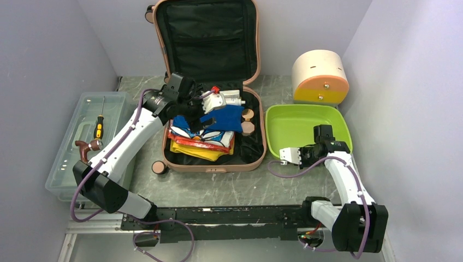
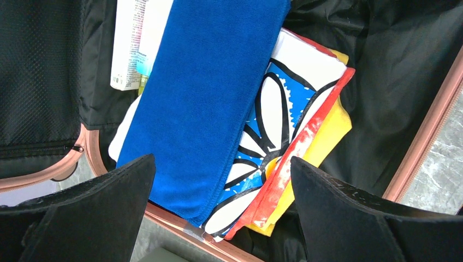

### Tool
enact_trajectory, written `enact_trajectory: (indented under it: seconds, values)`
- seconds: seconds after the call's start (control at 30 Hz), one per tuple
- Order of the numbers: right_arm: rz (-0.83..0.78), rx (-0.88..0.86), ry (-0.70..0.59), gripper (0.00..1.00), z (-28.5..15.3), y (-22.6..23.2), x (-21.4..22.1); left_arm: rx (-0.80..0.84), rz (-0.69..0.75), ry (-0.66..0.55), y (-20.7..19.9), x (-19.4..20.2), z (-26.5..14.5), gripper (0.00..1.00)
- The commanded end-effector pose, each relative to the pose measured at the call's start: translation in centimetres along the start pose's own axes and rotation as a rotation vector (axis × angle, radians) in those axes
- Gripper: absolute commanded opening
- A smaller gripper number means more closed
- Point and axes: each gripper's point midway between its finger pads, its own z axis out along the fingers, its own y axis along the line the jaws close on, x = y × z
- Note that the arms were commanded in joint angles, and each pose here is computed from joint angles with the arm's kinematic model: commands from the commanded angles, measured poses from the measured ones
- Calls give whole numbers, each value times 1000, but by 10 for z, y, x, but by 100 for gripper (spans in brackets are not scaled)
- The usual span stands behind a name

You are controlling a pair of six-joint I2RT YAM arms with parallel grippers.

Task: Open, take out, and arrange the luggage
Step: Adjust the bin at the corner of the board.

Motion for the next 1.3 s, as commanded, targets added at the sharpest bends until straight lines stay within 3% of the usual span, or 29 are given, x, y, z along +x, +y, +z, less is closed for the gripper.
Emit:
enact_trajectory:
  seconds: [0.0, 0.23, 0.4, 0.5, 0.7, 0.77, 1.1, 1.27]
  values:
    - [-128, 180, -173, 0, -5, -48, -35, 1, -12, -57, -4, -13, -15, 99]
    - [-192, 286, -204, 0, 8, -41, -43, 5, -8, -57, -6, -12, -17, 100]
    - [-162, 253, -157, 2, 12, -36, -33, 11, -9, -53, -6, -12, -15, 100]
    - [-137, 217, -133, 13, 12, -35, -27, 21, -11, -54, -6, -13, -12, 99]
    - [-129, 203, -144, 57, -6, -35, -33, 48, -18, -38, -6, -11, 0, 100]
    - [-140, 217, -161, 67, -17, -37, -39, 55, -18, -34, -5, -11, 5, 100]
    - [-98, 273, -325, 85, -69, -52, -79, 140, 37, -4, -25, -12, 32, 99]
    - [-105, 252, -367, 93, -60, -41, -86, 184, 79, 38, -41, -10, 48, 99]
